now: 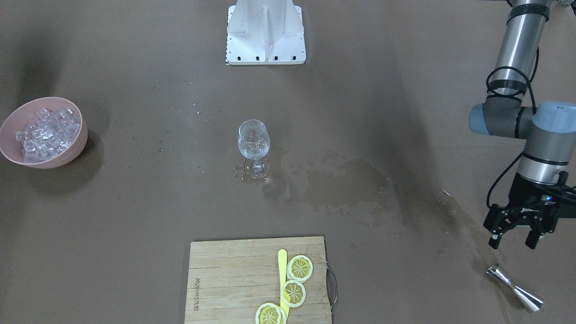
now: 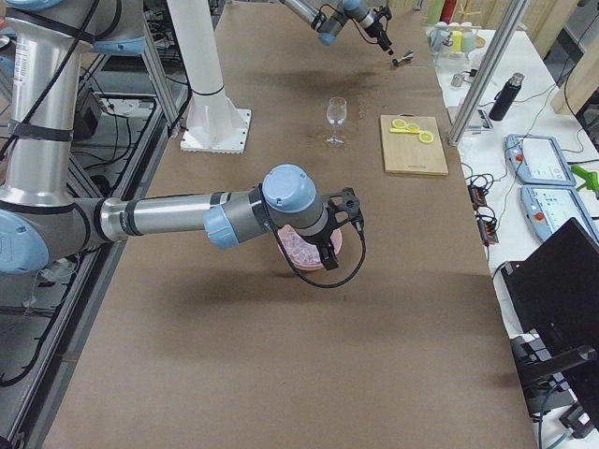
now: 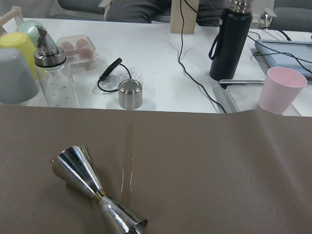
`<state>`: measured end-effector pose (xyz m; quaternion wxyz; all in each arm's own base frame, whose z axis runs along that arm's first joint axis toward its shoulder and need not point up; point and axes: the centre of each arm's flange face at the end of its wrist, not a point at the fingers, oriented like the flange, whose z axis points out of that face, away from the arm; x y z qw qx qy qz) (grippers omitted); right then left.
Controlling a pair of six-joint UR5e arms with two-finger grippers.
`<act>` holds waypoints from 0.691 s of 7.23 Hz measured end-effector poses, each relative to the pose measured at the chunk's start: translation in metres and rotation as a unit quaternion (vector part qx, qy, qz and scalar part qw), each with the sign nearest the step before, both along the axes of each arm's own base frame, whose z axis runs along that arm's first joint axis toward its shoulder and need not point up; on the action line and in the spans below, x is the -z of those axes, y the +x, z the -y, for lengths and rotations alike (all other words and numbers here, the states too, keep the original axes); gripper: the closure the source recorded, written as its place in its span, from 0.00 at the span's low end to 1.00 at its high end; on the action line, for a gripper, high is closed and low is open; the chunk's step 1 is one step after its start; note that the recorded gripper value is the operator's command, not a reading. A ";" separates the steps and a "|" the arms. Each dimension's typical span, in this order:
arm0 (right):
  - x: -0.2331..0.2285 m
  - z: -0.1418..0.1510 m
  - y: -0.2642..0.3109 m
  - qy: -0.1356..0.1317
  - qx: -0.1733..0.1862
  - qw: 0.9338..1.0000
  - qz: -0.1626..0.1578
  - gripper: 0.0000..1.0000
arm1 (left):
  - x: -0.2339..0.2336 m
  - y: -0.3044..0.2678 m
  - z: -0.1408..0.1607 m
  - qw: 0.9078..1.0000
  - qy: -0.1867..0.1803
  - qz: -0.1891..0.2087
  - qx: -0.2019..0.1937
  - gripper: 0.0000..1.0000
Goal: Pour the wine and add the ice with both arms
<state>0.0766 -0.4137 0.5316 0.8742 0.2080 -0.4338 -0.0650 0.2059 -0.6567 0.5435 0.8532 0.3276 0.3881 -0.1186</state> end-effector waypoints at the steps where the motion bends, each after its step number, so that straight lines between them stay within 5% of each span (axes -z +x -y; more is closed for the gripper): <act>1: 0.001 0.002 0.000 0.002 -0.005 1.000 -0.015 0.00 | 0.001 -0.047 0.005 0.999 -0.027 0.007 -0.042 0.03; 3: 0.004 0.004 -0.015 -0.010 0.000 1.000 -0.020 0.00 | -0.002 -0.122 -0.008 0.991 -0.081 -0.007 -0.107 0.03; 4: 0.009 0.003 -0.034 -0.031 0.003 0.999 -0.010 0.00 | -0.010 -0.146 -0.025 0.986 -0.111 -0.036 -0.117 0.14; 5: 0.016 0.000 -0.055 -0.046 0.013 0.999 -0.004 0.00 | -0.017 -0.157 -0.040 0.982 -0.138 -0.061 -0.110 0.12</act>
